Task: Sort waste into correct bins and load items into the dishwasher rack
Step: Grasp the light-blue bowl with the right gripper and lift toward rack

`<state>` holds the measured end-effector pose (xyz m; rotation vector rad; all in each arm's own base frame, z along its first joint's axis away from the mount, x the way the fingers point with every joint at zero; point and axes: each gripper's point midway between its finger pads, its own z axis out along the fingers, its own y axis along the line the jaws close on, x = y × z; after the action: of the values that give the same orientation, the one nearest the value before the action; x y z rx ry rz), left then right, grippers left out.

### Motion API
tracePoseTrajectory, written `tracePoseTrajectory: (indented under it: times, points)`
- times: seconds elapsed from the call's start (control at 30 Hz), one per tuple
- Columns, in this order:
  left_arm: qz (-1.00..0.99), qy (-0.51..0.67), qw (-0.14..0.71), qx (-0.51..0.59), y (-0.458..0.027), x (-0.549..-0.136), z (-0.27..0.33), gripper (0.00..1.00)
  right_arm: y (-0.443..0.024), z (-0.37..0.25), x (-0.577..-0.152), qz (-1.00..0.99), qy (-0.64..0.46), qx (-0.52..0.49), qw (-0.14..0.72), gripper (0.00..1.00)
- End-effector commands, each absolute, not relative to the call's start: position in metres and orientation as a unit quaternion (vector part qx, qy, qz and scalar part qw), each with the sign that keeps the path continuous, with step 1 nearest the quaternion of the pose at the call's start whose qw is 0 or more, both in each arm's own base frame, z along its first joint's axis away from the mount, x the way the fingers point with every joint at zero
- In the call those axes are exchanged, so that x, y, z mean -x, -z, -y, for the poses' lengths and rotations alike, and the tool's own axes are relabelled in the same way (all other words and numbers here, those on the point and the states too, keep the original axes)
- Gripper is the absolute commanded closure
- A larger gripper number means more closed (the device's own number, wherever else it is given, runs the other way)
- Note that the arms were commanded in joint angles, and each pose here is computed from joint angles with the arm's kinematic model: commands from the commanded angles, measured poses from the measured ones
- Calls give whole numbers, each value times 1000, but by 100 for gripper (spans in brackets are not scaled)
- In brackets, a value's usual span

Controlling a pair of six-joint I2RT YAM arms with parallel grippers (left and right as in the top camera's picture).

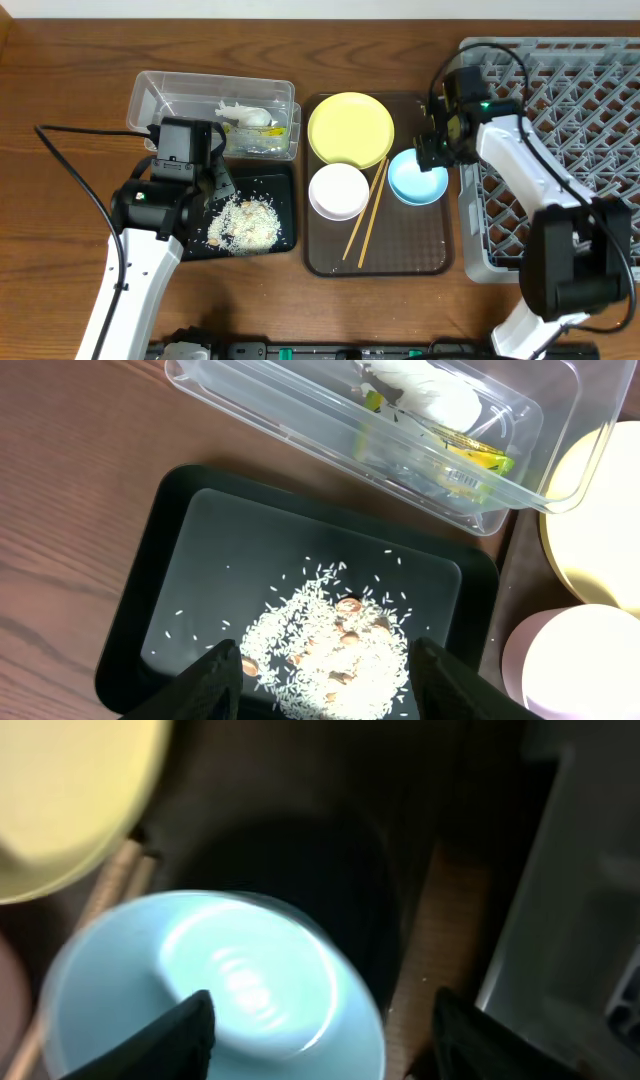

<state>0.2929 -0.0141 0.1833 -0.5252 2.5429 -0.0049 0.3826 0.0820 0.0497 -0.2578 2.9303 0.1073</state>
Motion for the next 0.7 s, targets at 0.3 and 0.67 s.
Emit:
tracePoseTrajectory:
  times: [0.3, 0.67]
  points:
    - [-942, -8, 268, 201, -182, -293, 10, 43, -32, -68, -373, -996, 3, 57, 64, 89]
    - [-942, -8, 269, 201, -182, -293, 10, 43, -137, -31, -398, -973, 50, 17, 224, 99]
